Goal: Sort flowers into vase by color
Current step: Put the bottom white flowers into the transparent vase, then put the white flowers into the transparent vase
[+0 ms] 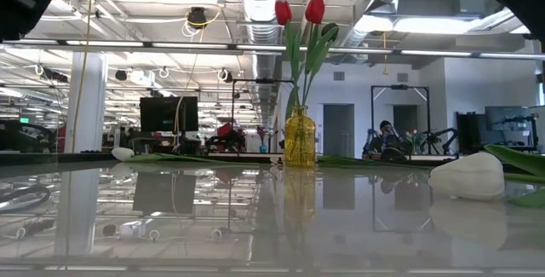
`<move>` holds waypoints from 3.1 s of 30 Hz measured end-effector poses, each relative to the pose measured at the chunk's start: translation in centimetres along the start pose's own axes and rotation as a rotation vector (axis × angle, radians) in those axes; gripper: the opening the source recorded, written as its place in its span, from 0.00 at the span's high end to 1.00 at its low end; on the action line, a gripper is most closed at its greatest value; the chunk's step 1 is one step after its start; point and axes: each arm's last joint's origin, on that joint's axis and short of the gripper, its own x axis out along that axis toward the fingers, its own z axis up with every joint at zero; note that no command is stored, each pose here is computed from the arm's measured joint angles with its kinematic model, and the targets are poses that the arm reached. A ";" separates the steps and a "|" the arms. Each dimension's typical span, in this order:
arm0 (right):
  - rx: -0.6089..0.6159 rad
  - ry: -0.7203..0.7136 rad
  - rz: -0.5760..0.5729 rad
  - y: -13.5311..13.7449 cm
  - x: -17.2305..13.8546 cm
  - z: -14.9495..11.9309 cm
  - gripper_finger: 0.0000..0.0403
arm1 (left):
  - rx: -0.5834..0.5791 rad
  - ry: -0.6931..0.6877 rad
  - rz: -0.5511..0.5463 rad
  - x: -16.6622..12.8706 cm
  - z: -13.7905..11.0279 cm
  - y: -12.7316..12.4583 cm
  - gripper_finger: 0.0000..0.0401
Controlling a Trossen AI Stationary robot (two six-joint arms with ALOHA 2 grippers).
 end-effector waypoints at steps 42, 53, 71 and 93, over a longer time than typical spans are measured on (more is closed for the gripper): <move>0.019 0.071 0.007 -0.1 -0.1 -0.7 0.94 | -0.373 0.542 0.286 -1.4 6.0 -1.1 0.64; 0.057 0.167 0.004 -1.0 -0.7 -1.4 0.94 | -0.419 0.563 0.288 -1.4 5.9 -1.1 0.53; 0.335 0.932 0.193 1.4 -7.7 6.1 0.94 | -0.324 0.765 0.279 -2.4 4.8 -0.6 0.47; 0.476 1.448 -0.155 6.7 -18.8 14.7 0.94 | 0.540 0.503 0.973 -2.8 14.0 0.5 0.47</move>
